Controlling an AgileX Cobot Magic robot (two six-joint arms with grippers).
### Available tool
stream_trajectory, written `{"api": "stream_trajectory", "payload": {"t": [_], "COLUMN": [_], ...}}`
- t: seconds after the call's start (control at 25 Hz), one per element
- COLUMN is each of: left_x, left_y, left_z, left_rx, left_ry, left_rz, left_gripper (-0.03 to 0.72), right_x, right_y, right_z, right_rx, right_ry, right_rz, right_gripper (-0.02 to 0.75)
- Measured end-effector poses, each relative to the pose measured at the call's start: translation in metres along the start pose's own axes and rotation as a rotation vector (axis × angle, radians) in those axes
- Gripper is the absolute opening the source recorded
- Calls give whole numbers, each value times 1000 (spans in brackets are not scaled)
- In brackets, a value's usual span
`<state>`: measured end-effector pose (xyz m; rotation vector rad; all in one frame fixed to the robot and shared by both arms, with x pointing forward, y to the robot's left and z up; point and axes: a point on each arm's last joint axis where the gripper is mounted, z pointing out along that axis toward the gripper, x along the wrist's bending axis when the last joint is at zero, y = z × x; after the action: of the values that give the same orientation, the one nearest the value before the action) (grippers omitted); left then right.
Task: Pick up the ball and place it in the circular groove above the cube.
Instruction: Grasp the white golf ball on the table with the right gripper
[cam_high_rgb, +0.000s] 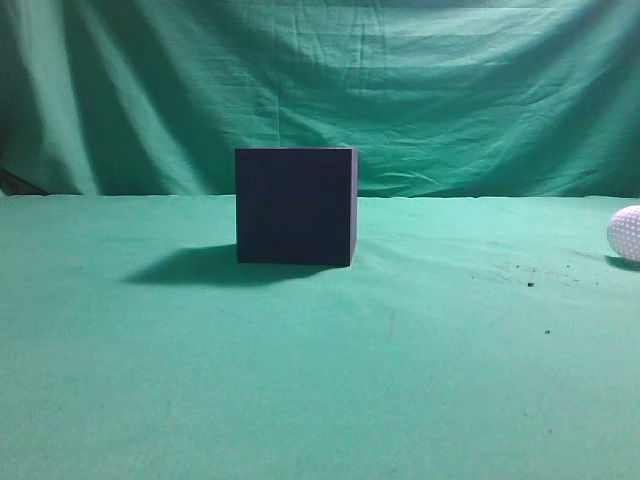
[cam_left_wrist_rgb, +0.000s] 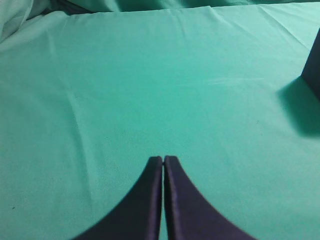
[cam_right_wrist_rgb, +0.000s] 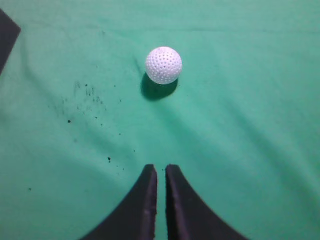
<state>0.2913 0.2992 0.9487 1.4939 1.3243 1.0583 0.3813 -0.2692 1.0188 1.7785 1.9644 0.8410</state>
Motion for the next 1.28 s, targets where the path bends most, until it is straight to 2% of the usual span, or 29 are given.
{"api": "stream_trajectory", "payload": {"t": [0.2, 0.44, 0.48, 0.6, 0.84, 1.04, 1.08, 1.28], "left_x": [0, 0, 0, 0, 0, 0, 0, 0], "left_y": [0, 0, 0, 0, 0, 0, 0, 0], "left_z": [0, 0, 0, 0, 0, 0, 0, 0], "left_rx": [0, 0, 0, 0, 0, 0, 0, 0], "left_ry": [0, 0, 0, 0, 0, 0, 0, 0], "left_rz": [0, 0, 0, 0, 0, 0, 0, 0], "left_gripper": [0, 0, 0, 0, 0, 0, 0, 0], "right_x": [2, 1, 0, -1, -2, -5, -6, -9], "right_y": [32, 67, 70, 81, 101, 106, 105, 103], "right_z": [19, 58, 64, 85, 120, 153, 160, 186], "right_rx": [165, 315, 338, 398, 446, 504, 519, 553], "right_ry": [11, 11, 12, 16, 21, 22, 22, 21], "right_rz": [-111, -125, -124, -134, -140, -135, -133, -130], "right_gripper": [48, 48, 119, 239, 448, 443, 484, 469]}}
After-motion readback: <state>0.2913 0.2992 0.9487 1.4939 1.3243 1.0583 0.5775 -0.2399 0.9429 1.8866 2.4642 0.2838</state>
